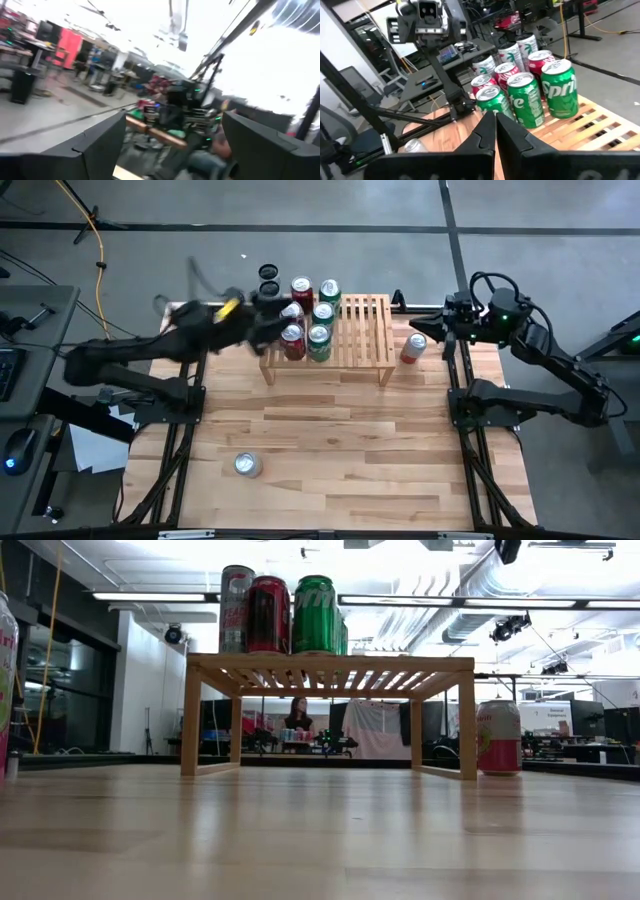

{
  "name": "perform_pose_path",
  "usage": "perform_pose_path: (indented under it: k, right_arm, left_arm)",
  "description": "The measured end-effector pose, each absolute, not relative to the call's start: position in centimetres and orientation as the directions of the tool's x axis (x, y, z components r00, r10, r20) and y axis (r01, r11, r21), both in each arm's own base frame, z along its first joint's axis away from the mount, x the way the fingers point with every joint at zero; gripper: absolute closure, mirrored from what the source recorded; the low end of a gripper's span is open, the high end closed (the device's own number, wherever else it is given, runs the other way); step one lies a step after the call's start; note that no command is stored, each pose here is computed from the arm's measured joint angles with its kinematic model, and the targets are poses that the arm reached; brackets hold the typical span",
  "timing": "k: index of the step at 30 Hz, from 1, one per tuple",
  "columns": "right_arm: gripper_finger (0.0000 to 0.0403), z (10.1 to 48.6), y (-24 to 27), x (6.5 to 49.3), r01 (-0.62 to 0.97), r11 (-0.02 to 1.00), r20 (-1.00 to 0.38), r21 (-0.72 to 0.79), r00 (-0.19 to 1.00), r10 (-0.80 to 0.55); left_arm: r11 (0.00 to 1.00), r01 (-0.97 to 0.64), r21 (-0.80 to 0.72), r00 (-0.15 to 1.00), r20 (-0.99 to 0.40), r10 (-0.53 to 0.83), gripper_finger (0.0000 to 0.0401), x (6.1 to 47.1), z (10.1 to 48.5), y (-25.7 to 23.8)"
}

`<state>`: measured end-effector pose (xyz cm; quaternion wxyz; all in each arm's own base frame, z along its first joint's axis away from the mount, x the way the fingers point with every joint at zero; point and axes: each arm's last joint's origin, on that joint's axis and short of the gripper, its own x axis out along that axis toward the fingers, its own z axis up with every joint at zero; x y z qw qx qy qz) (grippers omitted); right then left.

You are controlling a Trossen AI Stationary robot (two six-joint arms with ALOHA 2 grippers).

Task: Place canned beverage on shelf
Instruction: Put the bottom pink-white soda can on the shelf

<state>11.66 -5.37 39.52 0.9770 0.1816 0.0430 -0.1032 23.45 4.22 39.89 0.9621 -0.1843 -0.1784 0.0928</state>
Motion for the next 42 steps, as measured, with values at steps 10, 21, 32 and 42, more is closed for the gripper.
perform_pose_path:
  k: [10,21,32,42]
  right_arm:
    - [0.0403,40.0,-4.9,14.6,0.100,0.889,-0.052,0.446,0.995,-0.086]
    - [0.0403,39.6,-4.6,17.5,0.037,0.907,-0.052,0.419,0.999,-0.017]
    - [0.0402,39.4,-4.7,17.7,0.024,0.939,-0.058,0.343,0.998,-0.004]
    - [0.0402,40.6,-4.0,18.0,-0.112,0.935,0.058,0.337,0.993,0.098]
  left_arm:
    - [0.928,0.014,-0.372,0.950,0.296,0.104,0.0082,16.7,37.4,-0.7]
    - [0.955,-0.004,-0.297,0.961,0.262,0.085,0.0082,17.0,37.0,-1.5]
    - [0.938,-0.104,-0.332,0.947,0.257,0.195,0.0082,17.0,37.0,-1.2]
    - [0.910,-0.098,-0.404,0.941,0.260,0.217,0.0082,17.0,37.1,-1.1]
